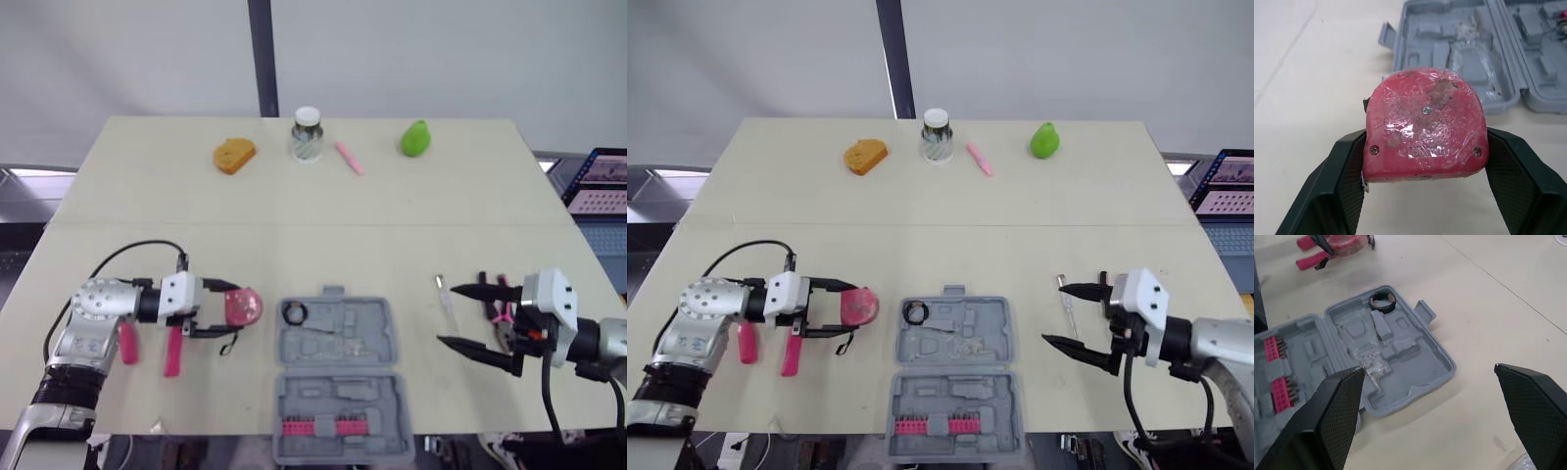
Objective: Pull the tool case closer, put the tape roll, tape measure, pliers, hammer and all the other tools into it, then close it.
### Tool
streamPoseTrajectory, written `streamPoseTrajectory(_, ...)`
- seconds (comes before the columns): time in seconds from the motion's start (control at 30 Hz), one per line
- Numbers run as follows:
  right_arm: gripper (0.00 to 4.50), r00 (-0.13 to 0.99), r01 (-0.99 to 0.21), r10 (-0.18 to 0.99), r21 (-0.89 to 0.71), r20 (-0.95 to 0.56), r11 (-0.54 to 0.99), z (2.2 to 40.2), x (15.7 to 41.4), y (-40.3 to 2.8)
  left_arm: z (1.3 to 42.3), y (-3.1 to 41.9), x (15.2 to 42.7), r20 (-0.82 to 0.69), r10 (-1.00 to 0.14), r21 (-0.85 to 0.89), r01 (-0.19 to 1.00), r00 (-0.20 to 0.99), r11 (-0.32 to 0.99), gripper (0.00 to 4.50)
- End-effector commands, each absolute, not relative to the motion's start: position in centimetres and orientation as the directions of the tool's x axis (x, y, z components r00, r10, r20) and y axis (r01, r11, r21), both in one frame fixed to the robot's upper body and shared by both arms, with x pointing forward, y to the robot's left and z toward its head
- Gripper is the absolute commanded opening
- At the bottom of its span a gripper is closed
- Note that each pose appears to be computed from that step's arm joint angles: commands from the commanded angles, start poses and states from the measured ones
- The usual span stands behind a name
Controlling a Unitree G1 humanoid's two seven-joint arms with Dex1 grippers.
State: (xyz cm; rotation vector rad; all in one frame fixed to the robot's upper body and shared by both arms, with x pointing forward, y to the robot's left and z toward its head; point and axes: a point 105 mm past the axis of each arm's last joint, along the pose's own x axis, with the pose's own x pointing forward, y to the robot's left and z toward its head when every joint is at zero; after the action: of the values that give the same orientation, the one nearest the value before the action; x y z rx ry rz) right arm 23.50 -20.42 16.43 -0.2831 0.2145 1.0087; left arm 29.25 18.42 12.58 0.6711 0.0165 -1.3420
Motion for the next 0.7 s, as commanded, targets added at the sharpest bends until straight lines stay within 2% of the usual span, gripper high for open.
streamPoseTrajectory(0.03, 4.5, 0.469, -0.869, 0.827, 0.007, -0.31, 0.495, 17.5, 23.4, -19.0, 15.8, 16.2, 29.4, -0.302, -0.921, 0.528, 0.848, 0.244, 0.051, 2.97)
streamPoseTrajectory(0.2, 4.5, 0.353, -0.832, 0.875, 0.317, -0.331, 0.455, 17.9, 22.9, -17.1, 18.0, 13.0, 29.5, -0.248, -0.946, 0.609, 0.793, 0.207, 0.014, 2.97)
streamPoseTrajectory(0.43, 4.5, 0.319, -0.724, 0.939, 0.606, -0.13, 0.33, 21.0, 23.1, -14.3, 19.2, 8.9, 29.2, -0.229, -0.966, 0.682, 0.728, 0.121, -0.07, 2.97)
streamPoseTrajectory(0.7, 4.5, 0.328, -0.68, 0.944, 0.685, -0.034, 0.261, 20.9, 23.2, -11.5, 19.1, 5.9, 28.9, -0.196, -0.979, 0.692, 0.716, 0.063, -0.093, 2.97)
